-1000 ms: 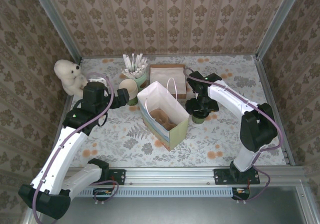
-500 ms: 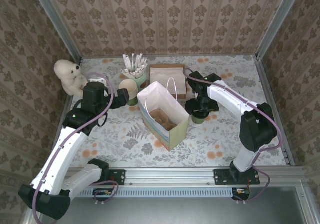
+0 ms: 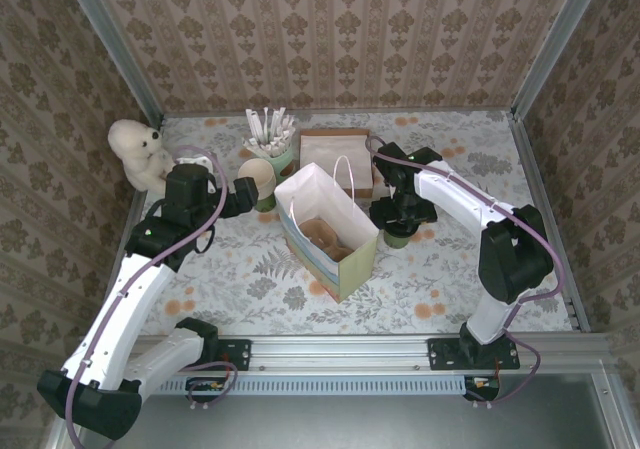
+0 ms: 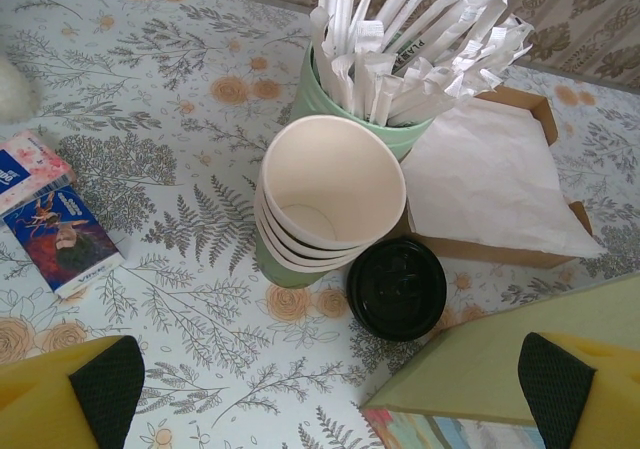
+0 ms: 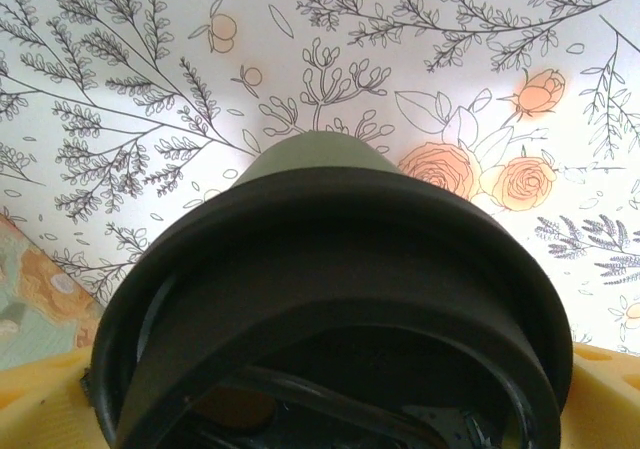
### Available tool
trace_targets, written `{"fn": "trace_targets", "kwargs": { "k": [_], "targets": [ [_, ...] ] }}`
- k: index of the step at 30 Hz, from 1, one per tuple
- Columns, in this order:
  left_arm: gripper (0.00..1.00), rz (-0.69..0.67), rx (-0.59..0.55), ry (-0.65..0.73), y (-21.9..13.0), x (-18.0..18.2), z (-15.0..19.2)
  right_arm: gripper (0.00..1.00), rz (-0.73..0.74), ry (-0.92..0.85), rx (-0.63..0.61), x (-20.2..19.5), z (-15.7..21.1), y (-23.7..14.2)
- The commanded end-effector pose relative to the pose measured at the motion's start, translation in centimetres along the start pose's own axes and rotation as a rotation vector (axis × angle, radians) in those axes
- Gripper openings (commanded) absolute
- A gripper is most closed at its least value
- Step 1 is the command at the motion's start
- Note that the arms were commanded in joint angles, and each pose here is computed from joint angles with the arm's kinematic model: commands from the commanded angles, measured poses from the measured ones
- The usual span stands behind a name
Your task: Pack the takeout coffee
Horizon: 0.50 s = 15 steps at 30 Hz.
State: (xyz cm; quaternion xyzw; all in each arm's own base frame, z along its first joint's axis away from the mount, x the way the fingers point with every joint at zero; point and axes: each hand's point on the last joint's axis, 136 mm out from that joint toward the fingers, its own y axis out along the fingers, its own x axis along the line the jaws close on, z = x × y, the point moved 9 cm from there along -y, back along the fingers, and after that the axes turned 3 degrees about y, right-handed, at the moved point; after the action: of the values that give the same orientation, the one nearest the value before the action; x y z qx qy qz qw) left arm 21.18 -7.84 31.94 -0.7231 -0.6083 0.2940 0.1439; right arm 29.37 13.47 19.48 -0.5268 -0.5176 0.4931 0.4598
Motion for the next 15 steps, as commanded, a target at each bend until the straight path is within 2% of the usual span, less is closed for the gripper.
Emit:
{"fn": "trace_targets", "kwargs": {
  "k": [1,15],
  "targets": [
    [1.0,0.01,-0.006,-0.014,-0.38,0.16,0.15,1.0,0.023,0.009,0.001,-0.15,-0.04,0.43],
    [1.0,0.013,-0.007,-0.016,-0.36,0.15,0.1,0.98,0.031,0.013,0.009,-0.39,0.19,0.85]
  ]
}}
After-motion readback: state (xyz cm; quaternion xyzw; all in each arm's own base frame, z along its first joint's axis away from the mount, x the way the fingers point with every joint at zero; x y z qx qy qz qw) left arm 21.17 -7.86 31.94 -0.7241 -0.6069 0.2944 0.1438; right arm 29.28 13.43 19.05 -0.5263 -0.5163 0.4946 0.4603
